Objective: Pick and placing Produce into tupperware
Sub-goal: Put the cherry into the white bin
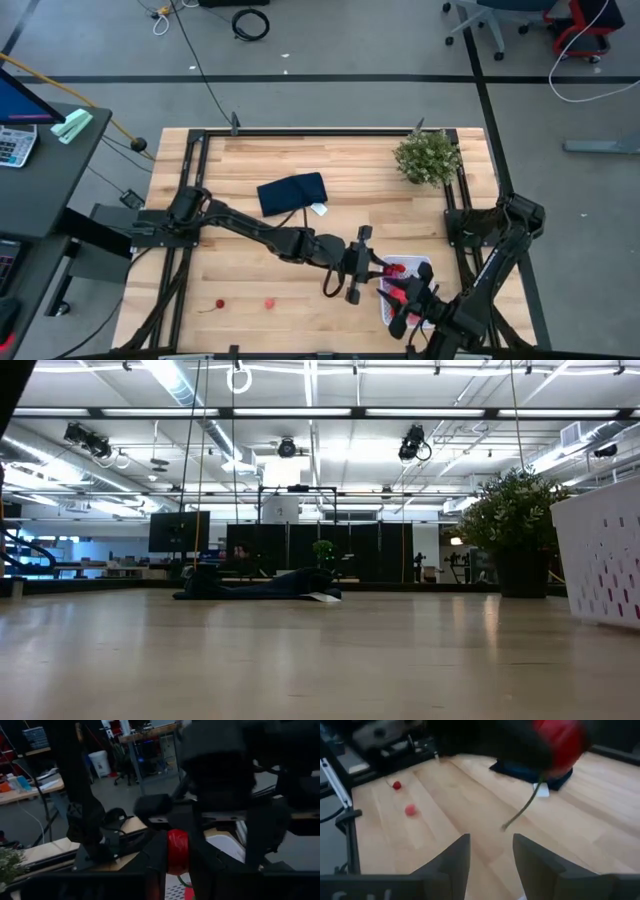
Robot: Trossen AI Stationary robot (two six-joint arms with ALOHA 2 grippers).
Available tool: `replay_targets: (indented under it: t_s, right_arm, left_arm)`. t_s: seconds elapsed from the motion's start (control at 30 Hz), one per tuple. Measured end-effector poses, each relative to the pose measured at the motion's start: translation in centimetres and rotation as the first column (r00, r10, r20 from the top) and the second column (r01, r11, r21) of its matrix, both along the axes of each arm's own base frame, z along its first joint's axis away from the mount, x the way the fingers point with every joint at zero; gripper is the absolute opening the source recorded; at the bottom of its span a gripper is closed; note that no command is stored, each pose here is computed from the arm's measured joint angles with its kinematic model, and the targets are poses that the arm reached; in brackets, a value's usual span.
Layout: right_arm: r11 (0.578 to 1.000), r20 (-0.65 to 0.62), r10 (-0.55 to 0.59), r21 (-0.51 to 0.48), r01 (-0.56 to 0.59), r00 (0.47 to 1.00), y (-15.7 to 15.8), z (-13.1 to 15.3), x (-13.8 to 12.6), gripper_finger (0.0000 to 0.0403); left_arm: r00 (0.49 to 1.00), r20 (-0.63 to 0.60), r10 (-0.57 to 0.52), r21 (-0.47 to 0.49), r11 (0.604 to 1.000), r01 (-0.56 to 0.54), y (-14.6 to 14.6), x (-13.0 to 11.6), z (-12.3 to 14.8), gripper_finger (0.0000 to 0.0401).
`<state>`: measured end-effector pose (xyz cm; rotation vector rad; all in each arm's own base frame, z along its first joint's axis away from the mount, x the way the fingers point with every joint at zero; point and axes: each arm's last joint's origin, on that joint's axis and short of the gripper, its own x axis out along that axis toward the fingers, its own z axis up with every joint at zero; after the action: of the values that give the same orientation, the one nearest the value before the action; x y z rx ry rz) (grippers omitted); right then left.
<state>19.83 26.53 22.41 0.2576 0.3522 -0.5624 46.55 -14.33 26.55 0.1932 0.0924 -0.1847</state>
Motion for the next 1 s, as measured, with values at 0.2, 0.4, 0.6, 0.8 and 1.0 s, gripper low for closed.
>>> replay_targets:
  t_s: [0.2, 0.4, 0.6, 0.8, 1.0]
  right_arm:
    - [0.999, 0.07, 0.005, -0.04, -0.002, 0.998, -0.3, 1.0, -0.1, 0.0153]
    - [0.998, 0.057, 0.012, -0.061, -0.008, 0.998, -0.3, 1.0, 0.0, 0.0141]
    - [0.997, 0.041, 0.0, -0.079, 0.004, 0.999, -0.8, 0.9, 0.5, 0.0116]
    - [0.997, 0.023, -0.027, -0.07, 0.028, 0.999, -1.3, 0.9, 1.2, 0.0061]
    - [0.998, -0.002, -0.024, -0.053, 0.023, 1.0, -1.3, 0.8, 1.2, 0.0012]
  left_arm:
    - [1.0, -0.021, -0.014, 0.008, 1.0, 0.014, -0.6, -0.2, -0.2, 0.0078]
    - [1.0, -0.02, -0.019, 0.016, 1.0, 0.02, -0.8, -0.3, -0.2, 0.0074]
    - [1.0, -0.02, -0.019, 0.016, 1.0, 0.019, -0.8, -0.3, -0.2, 0.0066]
    - [1.0, -0.02, -0.019, 0.016, 1.0, 0.019, -0.8, -0.3, -0.2, 0.0075]
    - [1.0, -0.02, -0.019, 0.014, 1.0, 0.02, -0.8, -0.3, -0.2, 0.0071]
